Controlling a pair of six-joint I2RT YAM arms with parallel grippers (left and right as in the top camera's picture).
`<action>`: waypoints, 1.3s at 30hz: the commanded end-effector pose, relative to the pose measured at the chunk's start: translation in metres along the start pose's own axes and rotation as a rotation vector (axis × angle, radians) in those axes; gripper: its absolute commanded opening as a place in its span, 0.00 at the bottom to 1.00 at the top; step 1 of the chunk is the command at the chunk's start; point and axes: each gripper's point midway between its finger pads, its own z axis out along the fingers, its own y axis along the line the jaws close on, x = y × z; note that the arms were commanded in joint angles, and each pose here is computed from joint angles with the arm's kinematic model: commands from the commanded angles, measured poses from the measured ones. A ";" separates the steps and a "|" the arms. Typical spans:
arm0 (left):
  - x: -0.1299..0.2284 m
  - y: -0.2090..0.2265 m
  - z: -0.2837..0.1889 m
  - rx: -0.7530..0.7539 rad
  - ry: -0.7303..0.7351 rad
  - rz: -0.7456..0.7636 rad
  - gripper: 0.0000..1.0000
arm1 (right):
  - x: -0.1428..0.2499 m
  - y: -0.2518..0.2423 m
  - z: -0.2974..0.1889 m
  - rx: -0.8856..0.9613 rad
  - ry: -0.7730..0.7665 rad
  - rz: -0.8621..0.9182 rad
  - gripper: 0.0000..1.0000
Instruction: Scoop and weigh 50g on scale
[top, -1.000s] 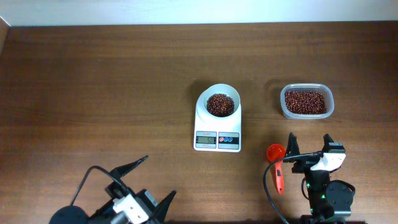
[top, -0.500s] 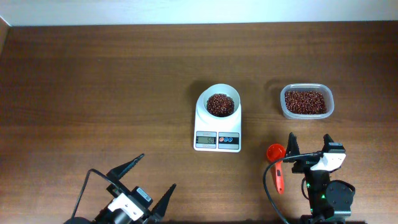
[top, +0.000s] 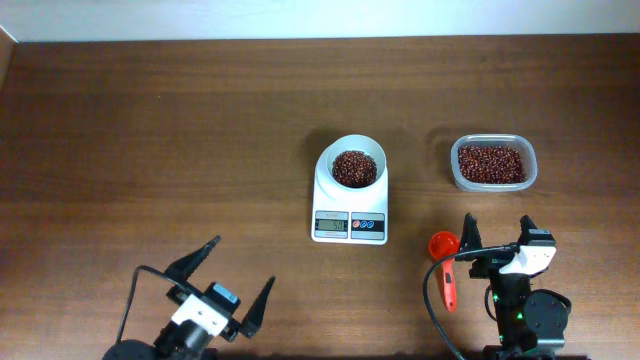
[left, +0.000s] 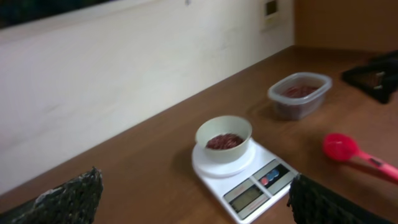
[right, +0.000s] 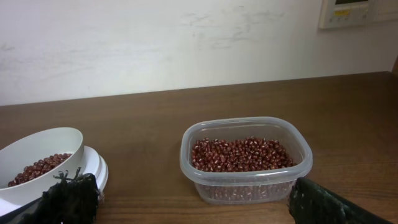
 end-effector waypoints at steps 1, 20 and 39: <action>0.016 0.014 0.009 -0.068 0.016 -0.015 0.99 | 0.002 -0.003 0.000 0.016 0.001 0.000 0.99; 0.065 0.098 0.030 -0.533 -0.116 -0.077 0.99 | 0.002 -0.003 0.000 0.016 0.001 0.000 0.99; 0.137 0.099 0.033 -0.591 0.106 -0.137 0.99 | 0.002 -0.003 0.000 0.016 0.001 0.000 0.99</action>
